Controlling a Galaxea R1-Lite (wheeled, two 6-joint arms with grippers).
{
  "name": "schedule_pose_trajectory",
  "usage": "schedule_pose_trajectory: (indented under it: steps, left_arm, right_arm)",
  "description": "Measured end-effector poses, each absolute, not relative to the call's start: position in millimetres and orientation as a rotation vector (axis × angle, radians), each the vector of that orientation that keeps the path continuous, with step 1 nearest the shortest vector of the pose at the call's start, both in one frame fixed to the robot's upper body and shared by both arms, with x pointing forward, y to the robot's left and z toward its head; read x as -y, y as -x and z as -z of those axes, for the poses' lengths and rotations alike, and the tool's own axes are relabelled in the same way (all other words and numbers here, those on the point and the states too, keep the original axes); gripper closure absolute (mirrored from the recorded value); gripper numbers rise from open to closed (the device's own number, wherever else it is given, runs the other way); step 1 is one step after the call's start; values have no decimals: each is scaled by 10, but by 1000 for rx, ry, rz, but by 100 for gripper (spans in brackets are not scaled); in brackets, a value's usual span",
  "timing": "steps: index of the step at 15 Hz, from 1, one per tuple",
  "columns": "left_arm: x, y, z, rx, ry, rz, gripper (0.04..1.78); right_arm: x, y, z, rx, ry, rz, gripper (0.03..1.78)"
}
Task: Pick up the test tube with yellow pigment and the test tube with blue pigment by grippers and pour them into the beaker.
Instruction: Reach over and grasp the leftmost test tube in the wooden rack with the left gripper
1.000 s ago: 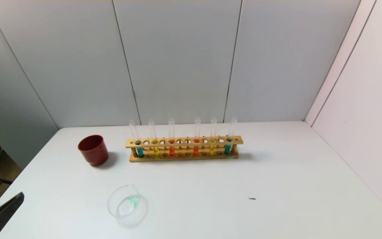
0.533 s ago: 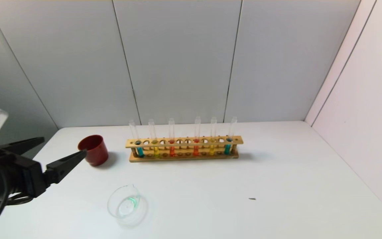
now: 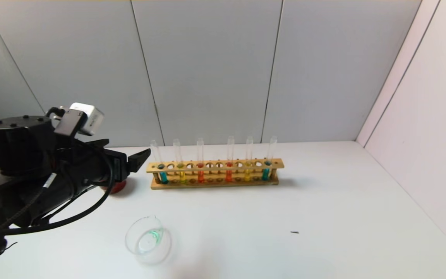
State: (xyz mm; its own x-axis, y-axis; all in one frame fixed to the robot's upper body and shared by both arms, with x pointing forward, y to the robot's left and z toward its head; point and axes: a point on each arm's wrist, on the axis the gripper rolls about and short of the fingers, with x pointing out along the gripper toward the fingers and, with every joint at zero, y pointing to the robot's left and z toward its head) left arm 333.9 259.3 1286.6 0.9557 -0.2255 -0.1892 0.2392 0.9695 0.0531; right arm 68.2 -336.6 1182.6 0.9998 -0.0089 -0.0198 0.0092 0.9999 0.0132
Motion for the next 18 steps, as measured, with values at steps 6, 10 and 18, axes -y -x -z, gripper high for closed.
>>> schedule_pose_trajectory:
  steps: [6,10,18]
  left_arm:
    - [-2450,-3868,-12535,-169,-60,186,7]
    - [-2462,-4138,-12327,-195,-61,160,7]
    - [-2444,-4424,-12078,-206,-55,147,7]
  right_arm:
    - [3366,-682,-11826,-20,-13,9,11]
    - [3366,-682,-11826,-20,-14,9,11]
    - [3366,-682,-11827,-19,-14,9,11]
